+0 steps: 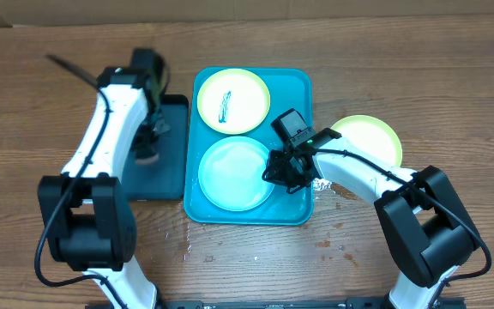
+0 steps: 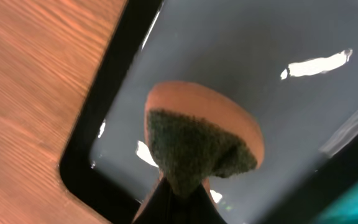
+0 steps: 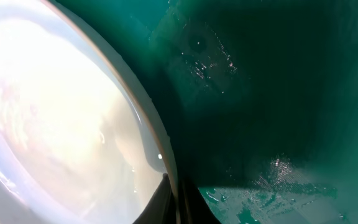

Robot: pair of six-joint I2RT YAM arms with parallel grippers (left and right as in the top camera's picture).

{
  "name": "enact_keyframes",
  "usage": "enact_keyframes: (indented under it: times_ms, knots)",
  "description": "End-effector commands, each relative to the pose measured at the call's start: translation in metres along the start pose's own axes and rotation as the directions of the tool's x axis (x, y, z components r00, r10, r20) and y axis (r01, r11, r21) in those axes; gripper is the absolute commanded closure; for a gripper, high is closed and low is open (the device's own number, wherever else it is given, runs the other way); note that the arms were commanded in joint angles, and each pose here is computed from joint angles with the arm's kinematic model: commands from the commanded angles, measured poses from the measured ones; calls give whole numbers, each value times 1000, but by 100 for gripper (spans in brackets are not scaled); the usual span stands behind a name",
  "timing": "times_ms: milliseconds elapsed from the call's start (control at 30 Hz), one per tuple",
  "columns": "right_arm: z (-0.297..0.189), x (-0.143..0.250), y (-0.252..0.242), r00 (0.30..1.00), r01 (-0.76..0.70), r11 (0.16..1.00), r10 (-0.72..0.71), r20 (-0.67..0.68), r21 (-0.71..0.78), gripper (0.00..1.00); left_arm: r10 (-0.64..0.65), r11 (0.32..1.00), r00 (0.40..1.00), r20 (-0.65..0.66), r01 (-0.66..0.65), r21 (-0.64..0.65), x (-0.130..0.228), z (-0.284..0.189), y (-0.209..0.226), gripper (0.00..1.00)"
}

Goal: Clean dirty plates on tray and stack at the side
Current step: 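Lift the light-blue plate with the right gripper and stack it on the yellow plate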

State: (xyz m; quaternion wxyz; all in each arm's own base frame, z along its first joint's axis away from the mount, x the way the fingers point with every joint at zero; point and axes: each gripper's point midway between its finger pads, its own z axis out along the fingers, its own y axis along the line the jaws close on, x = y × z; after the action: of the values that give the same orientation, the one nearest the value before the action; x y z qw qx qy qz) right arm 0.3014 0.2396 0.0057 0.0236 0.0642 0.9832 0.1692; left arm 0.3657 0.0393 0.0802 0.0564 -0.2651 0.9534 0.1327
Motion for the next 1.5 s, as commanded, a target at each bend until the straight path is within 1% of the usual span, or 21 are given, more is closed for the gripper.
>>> enact_keyframes:
  times_ms: [0, 67, 100, 200, 300, 400, 433, 500, 600, 633, 700, 733, 800, 867, 933, 1100, 1167, 1233, 1300, 1367, 1467]
  knots:
    - [4, -9, -18, 999, -12, 997, 10, 34, 72, 96, 92, 986, 988, -122, -73, 150, 31, 25, -11, 88]
    - [4, -8, -18, 1000, 7, 998, -9, 30, 70, 96, 96, 982, 985, -144, -70, 177, 34, 28, -10, 60]
    - [4, -8, -17, 1000, 16, 998, -17, 26, 67, 96, 102, 979, 984, -148, -72, 192, 34, 26, -10, 52]
    - [3, -4, -15, 1000, 14, 998, -15, 7, 56, 96, 98, 975, 984, -151, -65, 211, 29, 11, -7, 47]
    - [-7, -6, -10, 1000, 22, 998, -22, 11, 58, 96, 85, 972, 990, -116, -57, 226, 18, -21, -1, 46]
    - [-36, -19, 5, 989, 120, 989, -127, 75, 91, 96, 64, 964, 997, -40, -51, 262, 6, -65, 7, 46]
    - [-50, -26, 14, 978, 164, 980, -176, 108, 115, 96, 51, 957, 999, 0, -49, 287, 2, -88, 11, 45]
    - [-76, -38, 35, 943, 265, 952, -290, 166, 153, 96, 29, 937, 997, 66, -50, 347, -2, -127, 16, 44]
    - [-117, -53, 81, 850, 421, 888, -458, 260, 187, 96, -13, 883, 982, 190, -78, 463, 0, -197, 26, 40]
    - [-130, -57, 98, 812, 462, 865, -501, 300, 195, 96, -24, 863, 972, 233, -98, 495, 2, -219, 30, 37]
    - [-150, -63, 129, 740, 518, 831, -554, 382, 202, 96, -59, 826, 947, 317, -133, 549, 12, -262, 43, 28]
    - [-158, -65, 143, 709, 531, 823, -561, 427, 199, 96, -80, 811, 931, 357, -148, 566, 19, -281, 52, 24]
    - [-163, -66, 172, 658, 560, 811, -559, 504, 168, 96, -118, 792, 899, 422, -171, 585, 34, -311, 69, 10]
    - [-158, -66, 201, 610, 592, 794, -554, 567, 139, 96, -161, 772, 859, 487, -198, 604, 54, -339, 89, 0]
    - [-151, -70, 221, 571, 601, 787, -543, 616, 138, 96, -191, 758, 826, 530, -218, 614, 70, -355, 103, 0]
    - [-126, -84, 254, 431, 636, 740, -576, 694, 220, 96, -251, 735, 758, 602, -255, 628, 111, -380, 133, 0]
    - [-125, -85, 262, 369, 635, 721, -599, 711, 278, 96, -264, 729, 742, 616, -264, 631, 123, -384, 141, 0]
    - [-134, -86, 267, 310, 614, 712, -615, 726, 341, 96, -278, 723, 725, 630, -274, 634, 133, -388, 148, 0]
    - [-148, -82, 274, 234, 596, 687, -644, 728, 416, 96, -283, 721, 719, 635, -277, 635, 142, -389, 153, 0]
    - [-162, -76, 277, 178, 570, 665, -673, 718, 482, 96, -280, 722, 722, 632, -275, 634, 148, -387, 155, 0]
    - [-177, -65, 279, 134, 532, 648, -700, 701, 545, 96, -266, 729, 739, 618, -265, 631, 153, -381, 156, 0]
